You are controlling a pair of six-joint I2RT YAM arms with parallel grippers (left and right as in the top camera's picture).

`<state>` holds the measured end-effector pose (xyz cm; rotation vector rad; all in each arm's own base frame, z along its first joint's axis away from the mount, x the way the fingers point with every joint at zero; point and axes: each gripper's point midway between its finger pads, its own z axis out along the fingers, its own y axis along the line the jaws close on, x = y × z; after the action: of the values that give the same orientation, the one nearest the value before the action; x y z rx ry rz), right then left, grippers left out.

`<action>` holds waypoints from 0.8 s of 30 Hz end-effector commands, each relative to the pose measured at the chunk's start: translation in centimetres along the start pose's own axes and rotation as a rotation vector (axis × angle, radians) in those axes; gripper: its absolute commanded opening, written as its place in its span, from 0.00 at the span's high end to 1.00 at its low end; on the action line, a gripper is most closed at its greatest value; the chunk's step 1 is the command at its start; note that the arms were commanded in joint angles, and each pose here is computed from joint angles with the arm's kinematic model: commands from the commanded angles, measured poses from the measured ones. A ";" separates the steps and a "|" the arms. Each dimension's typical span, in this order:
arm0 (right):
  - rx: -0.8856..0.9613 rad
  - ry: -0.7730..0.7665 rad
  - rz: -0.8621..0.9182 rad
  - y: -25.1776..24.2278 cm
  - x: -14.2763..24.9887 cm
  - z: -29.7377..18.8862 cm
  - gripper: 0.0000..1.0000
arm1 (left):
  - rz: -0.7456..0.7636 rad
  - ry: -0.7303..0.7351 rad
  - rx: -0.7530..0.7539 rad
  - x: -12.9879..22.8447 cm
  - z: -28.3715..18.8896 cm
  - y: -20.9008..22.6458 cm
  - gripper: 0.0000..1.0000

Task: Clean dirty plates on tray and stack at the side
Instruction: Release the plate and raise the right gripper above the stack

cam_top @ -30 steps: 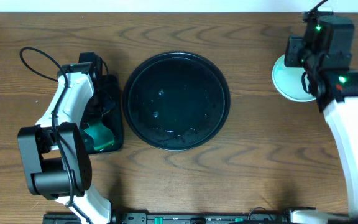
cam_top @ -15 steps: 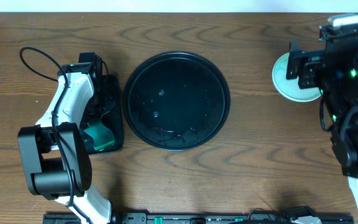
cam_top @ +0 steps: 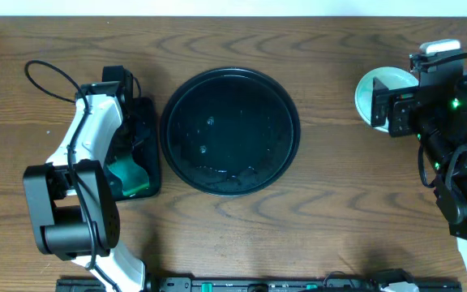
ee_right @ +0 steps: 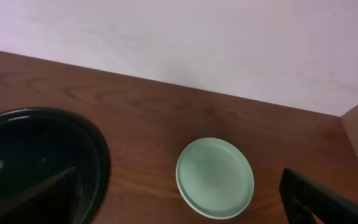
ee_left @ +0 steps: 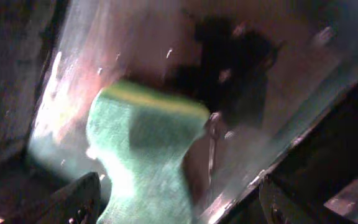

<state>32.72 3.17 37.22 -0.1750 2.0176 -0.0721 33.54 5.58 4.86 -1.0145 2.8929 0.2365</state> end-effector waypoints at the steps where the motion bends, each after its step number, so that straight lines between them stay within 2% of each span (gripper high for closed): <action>1: -0.004 0.000 -0.013 0.3 -0.1 0.0 0.01 | -0.005 -0.012 0.007 -0.5 0.0 -0.4 0.18; 6: -0.003 -0.011 -0.012 0.3 -0.4 -0.1 0.01 | 0.014 -0.008 0.071 -0.3 -1.0 -1.2 0.18; 9: -0.003 -0.018 -0.011 0.3 -0.5 -0.1 0.01 | 0.045 -0.103 0.157 -1.3 -4.8 -1.9 0.18; 12: -0.003 -0.018 -0.011 0.3 -0.5 -0.1 0.01 | 0.090 -0.245 0.238 -2.1 -10.3 -1.8 0.18; 16: 0.002 -0.018 -0.012 0.2 -0.5 -0.1 0.01 | 0.117 -0.504 0.380 -1.4 -20.2 -0.2 0.18; 18: 0.004 -0.013 -0.012 0.2 -0.4 -0.1 0.01 | 0.107 -0.662 0.471 0.2 -25.8 1.8 0.18; 24: 0.001 0.024 -0.017 0.3 0.5 0.0 0.01 | 0.058 -0.946 0.631 5.6 -34.5 7.6 0.18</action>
<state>32.61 3.08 36.77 -0.1756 2.0368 -0.0780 27.46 2.30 36.45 -0.5413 2.0242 -0.1592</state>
